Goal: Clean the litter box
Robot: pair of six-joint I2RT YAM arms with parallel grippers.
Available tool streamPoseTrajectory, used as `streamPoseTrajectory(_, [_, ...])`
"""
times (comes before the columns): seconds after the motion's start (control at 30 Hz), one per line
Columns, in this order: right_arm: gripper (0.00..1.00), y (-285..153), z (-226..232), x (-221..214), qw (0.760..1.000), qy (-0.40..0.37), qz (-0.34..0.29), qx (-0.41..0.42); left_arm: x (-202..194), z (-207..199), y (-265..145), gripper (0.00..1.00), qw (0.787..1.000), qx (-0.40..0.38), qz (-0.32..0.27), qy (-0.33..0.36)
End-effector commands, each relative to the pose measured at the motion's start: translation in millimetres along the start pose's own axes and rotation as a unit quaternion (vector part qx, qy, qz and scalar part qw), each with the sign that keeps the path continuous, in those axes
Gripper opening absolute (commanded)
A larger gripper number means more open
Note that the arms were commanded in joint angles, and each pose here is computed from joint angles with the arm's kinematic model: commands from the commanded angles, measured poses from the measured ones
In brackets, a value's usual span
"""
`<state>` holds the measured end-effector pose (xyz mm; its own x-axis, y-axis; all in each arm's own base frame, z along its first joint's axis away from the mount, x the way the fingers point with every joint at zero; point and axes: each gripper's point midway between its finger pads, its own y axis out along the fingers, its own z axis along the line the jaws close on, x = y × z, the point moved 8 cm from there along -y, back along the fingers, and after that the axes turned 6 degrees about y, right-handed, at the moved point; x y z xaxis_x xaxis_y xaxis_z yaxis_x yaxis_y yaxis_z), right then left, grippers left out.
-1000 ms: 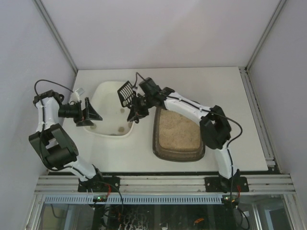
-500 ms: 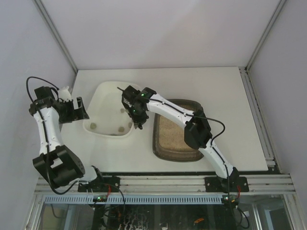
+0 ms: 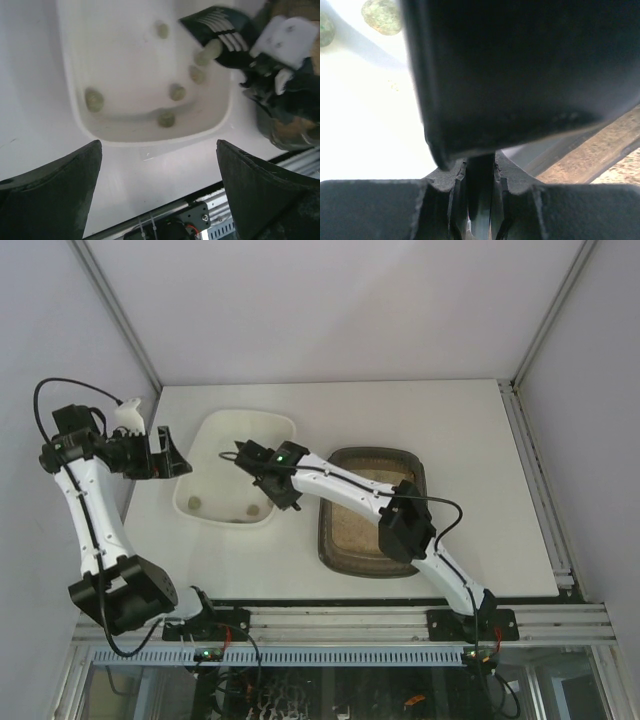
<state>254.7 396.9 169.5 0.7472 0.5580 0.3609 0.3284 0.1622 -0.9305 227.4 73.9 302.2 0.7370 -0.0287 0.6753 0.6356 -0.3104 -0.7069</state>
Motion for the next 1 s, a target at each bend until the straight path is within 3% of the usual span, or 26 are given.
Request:
streamPoseTrajectory(0.0, [0.0,-33,14,15,0.99,-0.073,-0.1,-0.071,12,-22,-4,1.0,0.992,-0.126,0.006,0.0])
streamPoseTrajectory(0.1, [0.0,-33,17,16,0.988,-0.076,-0.109,-0.082,15,-8,0,1.0,0.999,-0.033,0.006,0.0])
streamPoseTrajectory(0.23, [0.0,-38,17,18,0.988,-0.056,-0.119,-0.077,18,-2,-19,1.0,0.989,0.121,-0.082,0.018])
streamPoseTrajectory(0.33, [0.0,-45,15,22,0.991,-0.026,-0.123,-0.033,21,-8,-35,1.0,0.979,0.159,-0.125,0.032])
streamPoseTrajectory(0.43, [0.0,-49,9,23,0.992,-0.002,-0.127,0.0,27,-12,-47,1.0,0.97,0.188,-0.151,-0.015])
streamPoseTrajectory(0.57, [0.0,-61,-4,24,0.99,0.041,-0.132,-0.004,24,-25,-39,1.0,0.987,0.102,-0.122,-0.009])
streamPoseTrajectory(0.73, [0.0,-94,-31,-2,0.986,0.112,-0.127,0.006,33,-33,-13,1.0,0.99,0.117,-0.078,0.019])
streamPoseTrajectory(0.83, [0.0,-109,-45,-31,0.984,0.138,-0.112,0.008,42,-50,6,1.0,0.992,0.082,-0.076,0.055])
streamPoseTrajectory(0.97, [0.0,-118,-70,-81,0.977,0.189,-0.045,-0.089,59,-73,31,1.0,0.995,0.023,-0.067,0.065])
